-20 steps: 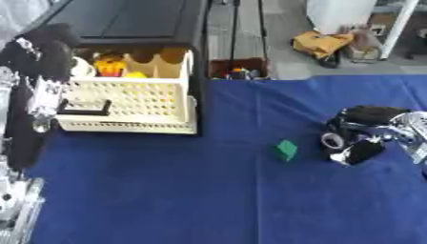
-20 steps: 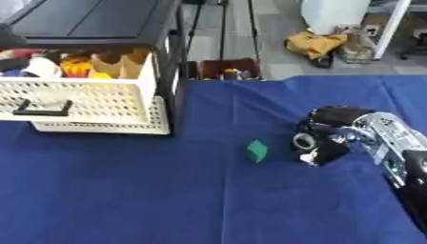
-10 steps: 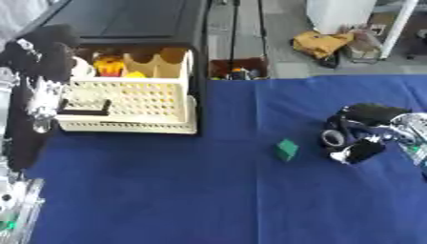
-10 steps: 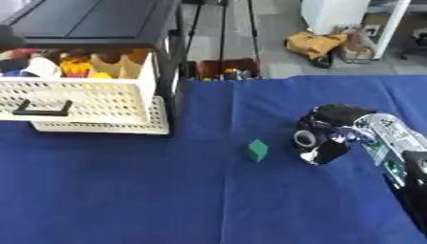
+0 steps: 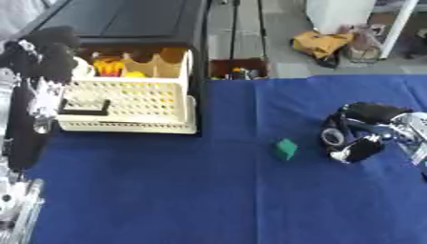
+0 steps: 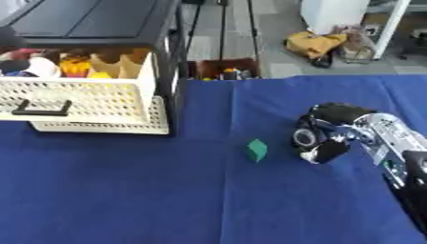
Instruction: Pick up objects from table and place into drawer.
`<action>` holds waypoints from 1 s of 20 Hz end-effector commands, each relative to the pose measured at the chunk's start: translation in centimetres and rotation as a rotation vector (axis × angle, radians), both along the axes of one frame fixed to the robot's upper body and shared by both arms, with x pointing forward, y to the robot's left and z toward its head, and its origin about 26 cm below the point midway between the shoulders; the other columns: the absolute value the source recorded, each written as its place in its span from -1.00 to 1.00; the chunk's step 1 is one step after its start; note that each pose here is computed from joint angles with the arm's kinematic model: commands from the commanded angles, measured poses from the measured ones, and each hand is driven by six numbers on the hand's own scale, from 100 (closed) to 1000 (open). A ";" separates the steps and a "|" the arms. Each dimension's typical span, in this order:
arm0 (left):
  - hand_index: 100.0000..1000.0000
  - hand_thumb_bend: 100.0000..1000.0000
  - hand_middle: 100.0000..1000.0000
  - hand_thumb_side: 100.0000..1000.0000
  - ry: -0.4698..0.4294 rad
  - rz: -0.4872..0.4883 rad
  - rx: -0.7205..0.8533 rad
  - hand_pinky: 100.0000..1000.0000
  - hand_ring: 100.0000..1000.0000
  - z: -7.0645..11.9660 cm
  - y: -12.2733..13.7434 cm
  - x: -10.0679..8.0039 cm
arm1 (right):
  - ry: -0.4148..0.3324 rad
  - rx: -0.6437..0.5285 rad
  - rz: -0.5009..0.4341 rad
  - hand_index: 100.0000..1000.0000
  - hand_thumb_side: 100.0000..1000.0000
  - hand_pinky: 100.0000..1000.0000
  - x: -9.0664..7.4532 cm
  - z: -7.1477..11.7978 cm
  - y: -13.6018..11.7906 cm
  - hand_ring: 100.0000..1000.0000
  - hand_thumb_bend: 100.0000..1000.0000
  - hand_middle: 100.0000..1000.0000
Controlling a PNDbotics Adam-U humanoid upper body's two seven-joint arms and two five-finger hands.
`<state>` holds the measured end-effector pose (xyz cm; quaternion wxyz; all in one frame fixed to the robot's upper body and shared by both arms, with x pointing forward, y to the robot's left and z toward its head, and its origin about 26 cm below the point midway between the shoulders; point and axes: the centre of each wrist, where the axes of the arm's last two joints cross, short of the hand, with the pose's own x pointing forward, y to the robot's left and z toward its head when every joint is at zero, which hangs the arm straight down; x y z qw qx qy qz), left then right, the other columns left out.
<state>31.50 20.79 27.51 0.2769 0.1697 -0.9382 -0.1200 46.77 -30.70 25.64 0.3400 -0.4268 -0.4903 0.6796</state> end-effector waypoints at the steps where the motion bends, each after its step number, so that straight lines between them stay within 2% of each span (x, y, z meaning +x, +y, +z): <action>1: 0.57 -0.19 0.30 0.70 -0.021 -0.006 0.008 0.48 0.63 0.5 0.0 -0.3 | -0.064 0.004 0.004 0.36 -0.16 -0.70 -0.5 2.7 -0.3 -0.28 -0.90 -0.26; 13: 0.57 -0.20 0.31 0.70 -0.019 -0.011 0.016 0.48 0.63 0.5 -0.1 -0.3 | -0.127 0.044 0.066 0.34 -0.22 -0.70 -1.3 6.0 1.7 -0.29 -1.00 -0.30; 14: 0.57 -0.20 0.31 0.70 -0.019 -0.011 0.017 0.48 0.63 0.5 -0.1 -0.3 | -0.136 0.045 0.079 0.34 -0.06 -0.69 -1.4 6.5 2.1 -0.29 -1.00 -0.30; 15: 0.57 -0.19 0.31 0.69 -0.020 -0.011 0.018 0.48 0.63 0.5 -0.1 -0.3 | -0.145 0.045 0.092 0.34 -0.22 -0.69 -1.5 7.0 2.5 -0.29 -1.00 -0.30; 20: 0.57 -0.19 0.31 0.69 -0.018 -0.013 0.021 0.48 0.63 0.5 -0.1 -0.3 | -0.183 0.057 0.156 0.34 -0.26 -0.69 -1.8 9.4 4.6 -0.30 -1.00 -0.31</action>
